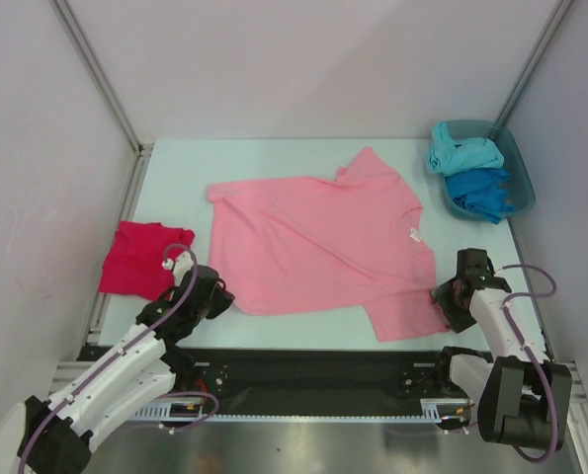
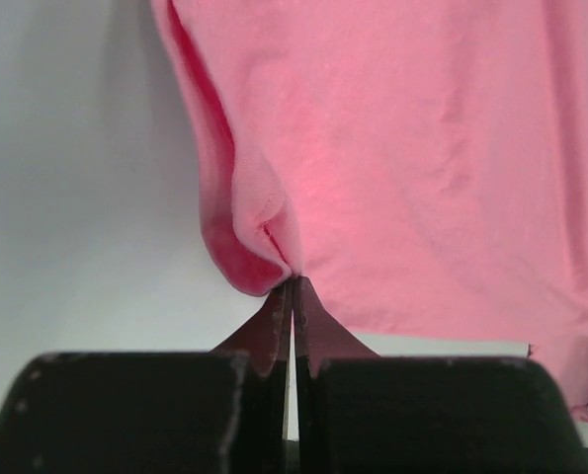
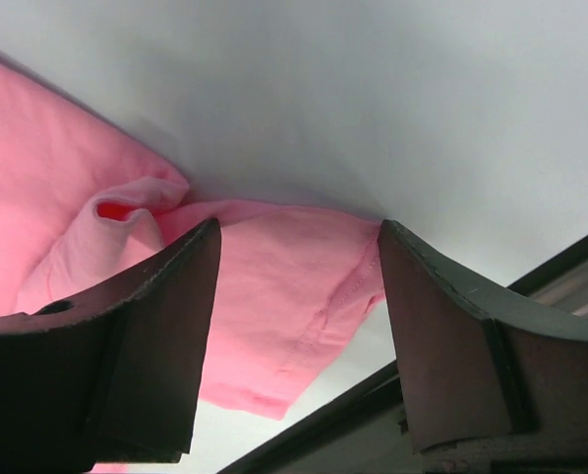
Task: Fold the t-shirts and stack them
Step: Flatten the tshirt out
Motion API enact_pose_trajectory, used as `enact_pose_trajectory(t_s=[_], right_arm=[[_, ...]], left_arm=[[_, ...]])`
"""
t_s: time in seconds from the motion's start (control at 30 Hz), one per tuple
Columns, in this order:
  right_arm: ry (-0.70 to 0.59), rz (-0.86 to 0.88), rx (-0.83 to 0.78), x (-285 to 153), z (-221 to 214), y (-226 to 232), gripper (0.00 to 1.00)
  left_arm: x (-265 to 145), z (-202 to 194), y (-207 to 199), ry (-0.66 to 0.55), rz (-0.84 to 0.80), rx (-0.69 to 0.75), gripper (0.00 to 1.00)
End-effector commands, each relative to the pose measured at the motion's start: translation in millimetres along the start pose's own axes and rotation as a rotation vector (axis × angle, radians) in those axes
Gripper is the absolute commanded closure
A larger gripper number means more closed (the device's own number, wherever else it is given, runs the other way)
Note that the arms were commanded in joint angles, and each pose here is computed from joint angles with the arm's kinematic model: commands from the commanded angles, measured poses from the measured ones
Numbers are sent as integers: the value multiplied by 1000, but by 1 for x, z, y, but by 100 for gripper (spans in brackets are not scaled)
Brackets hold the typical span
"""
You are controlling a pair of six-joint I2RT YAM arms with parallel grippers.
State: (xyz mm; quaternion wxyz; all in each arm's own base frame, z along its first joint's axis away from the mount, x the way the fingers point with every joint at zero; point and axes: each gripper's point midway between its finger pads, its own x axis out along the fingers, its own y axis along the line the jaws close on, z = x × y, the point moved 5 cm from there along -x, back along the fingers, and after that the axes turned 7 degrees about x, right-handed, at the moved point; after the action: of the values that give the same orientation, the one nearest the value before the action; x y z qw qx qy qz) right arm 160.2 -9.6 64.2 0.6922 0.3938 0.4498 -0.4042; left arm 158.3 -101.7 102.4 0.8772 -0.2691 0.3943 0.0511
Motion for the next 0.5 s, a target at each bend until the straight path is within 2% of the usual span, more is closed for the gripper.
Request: enact_pose_trajectory(t_s=[0.0,0.3,0.47], right_arm=[[63,102,21,10,-12,11,31],[146,201,32,13,-22,28,32],[165,242,42,15,-26,32,39]], left_arm=[[-6,7,-1,-28,-4,14,100],[-12,7,4,-36,8,3,100],[-15,8,5,-41,12,-4,100]])
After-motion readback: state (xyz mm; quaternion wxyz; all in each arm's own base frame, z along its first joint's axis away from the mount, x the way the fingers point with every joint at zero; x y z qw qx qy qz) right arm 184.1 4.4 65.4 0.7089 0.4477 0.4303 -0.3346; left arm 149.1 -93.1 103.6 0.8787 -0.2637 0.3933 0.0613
